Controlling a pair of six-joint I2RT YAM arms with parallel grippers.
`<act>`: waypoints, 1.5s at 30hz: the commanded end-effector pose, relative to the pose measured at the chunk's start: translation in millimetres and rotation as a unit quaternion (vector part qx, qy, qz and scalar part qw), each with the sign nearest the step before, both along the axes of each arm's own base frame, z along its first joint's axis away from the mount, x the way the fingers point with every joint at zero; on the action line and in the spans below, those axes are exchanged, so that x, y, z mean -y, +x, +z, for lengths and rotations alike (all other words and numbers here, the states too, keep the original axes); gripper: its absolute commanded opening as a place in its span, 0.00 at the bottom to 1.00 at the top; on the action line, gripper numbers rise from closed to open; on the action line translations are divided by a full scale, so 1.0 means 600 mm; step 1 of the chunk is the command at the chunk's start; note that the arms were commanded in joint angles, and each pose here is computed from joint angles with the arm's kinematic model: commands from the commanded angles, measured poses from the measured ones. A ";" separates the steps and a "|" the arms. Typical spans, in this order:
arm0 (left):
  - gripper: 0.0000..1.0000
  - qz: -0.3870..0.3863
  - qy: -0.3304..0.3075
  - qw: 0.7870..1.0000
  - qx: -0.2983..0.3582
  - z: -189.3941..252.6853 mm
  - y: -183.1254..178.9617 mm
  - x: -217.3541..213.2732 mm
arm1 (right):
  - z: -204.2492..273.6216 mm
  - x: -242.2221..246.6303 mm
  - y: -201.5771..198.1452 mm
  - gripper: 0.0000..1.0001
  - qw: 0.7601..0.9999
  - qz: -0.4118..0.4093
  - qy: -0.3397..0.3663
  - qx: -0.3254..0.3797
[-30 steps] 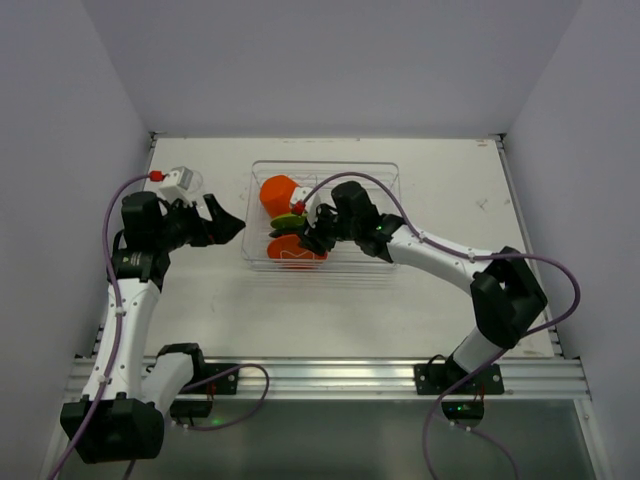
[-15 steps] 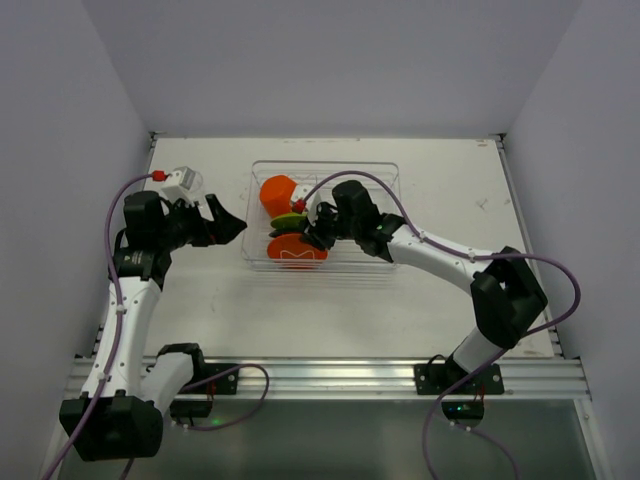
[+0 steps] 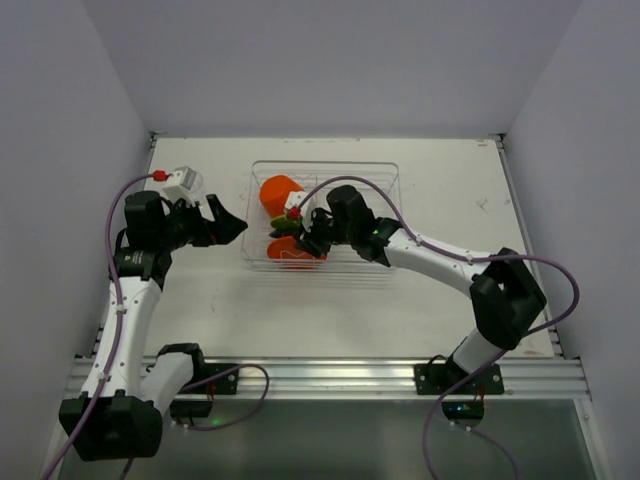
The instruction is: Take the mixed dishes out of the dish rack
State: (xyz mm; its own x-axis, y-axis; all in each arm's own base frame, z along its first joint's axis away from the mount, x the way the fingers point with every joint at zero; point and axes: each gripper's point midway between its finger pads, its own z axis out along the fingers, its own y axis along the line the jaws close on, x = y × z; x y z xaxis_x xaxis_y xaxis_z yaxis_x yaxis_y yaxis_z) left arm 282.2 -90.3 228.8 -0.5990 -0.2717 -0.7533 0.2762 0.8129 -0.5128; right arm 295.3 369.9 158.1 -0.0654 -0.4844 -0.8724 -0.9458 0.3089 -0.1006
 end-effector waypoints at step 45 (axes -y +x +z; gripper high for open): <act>1.00 0.002 0.005 1.000 0.021 0.019 0.020 0.004 | 0.225 0.089 0.084 0.00 0.975 -0.154 0.098 0.131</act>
